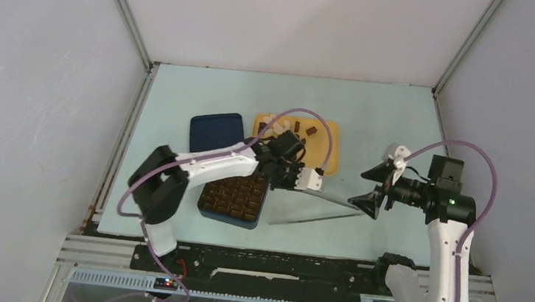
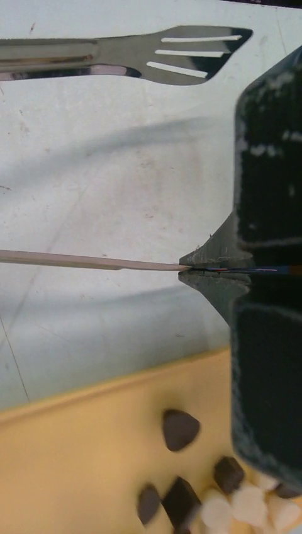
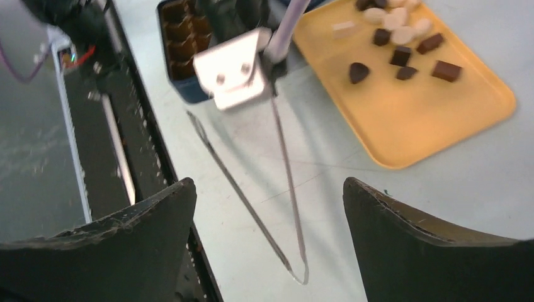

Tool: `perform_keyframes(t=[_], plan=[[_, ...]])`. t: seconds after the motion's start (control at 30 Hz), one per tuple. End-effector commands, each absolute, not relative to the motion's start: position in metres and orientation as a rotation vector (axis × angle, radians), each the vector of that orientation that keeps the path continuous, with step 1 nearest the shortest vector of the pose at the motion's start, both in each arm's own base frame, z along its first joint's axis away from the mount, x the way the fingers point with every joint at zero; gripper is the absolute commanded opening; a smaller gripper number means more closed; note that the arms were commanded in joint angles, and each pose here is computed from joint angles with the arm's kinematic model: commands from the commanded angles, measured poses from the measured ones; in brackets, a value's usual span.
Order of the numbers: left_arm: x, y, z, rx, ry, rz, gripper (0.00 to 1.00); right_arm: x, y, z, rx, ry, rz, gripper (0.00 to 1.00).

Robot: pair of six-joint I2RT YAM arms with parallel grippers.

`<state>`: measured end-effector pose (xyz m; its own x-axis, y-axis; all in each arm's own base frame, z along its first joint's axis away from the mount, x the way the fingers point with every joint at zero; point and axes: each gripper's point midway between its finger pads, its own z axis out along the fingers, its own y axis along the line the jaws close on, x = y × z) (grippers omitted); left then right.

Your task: Pack the chocolate

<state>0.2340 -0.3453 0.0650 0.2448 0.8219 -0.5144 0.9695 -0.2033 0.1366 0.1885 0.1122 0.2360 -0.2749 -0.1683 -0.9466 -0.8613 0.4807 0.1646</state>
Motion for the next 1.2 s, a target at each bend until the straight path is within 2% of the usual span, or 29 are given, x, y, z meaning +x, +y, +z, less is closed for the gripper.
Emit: perform_keyframes(t=[0.0,0.23,0.37,0.7,0.87,1.0,1.17], plan=[[0.229,-0.35,0.114,1.981,1.429,-0.526,0.0,0.175,0.124,0.224,-1.202,1.681,0.751,0.89],[0.217,-0.332,0.127,1.938,1.431,-0.563,0.0,0.147,0.148,0.2,-1.6,1.723,0.83,0.87],[0.216,-0.329,0.135,1.899,1.439,-0.591,0.0,0.15,0.156,0.185,-1.69,1.813,0.842,0.87],[0.218,-0.33,0.153,1.805,1.47,-0.712,0.0,0.174,0.183,0.171,-1.7,1.903,0.721,0.83],[0.222,-0.331,0.165,1.705,1.532,-0.864,0.0,0.177,0.186,0.17,-1.7,1.88,0.703,0.82],[0.223,-0.331,0.167,1.69,1.511,-0.869,0.0,0.175,0.187,0.163,-1.702,1.878,0.709,0.82],[0.222,-0.333,0.173,1.682,1.502,-0.891,0.0,0.173,0.191,0.16,-1.702,1.852,0.731,0.76]])
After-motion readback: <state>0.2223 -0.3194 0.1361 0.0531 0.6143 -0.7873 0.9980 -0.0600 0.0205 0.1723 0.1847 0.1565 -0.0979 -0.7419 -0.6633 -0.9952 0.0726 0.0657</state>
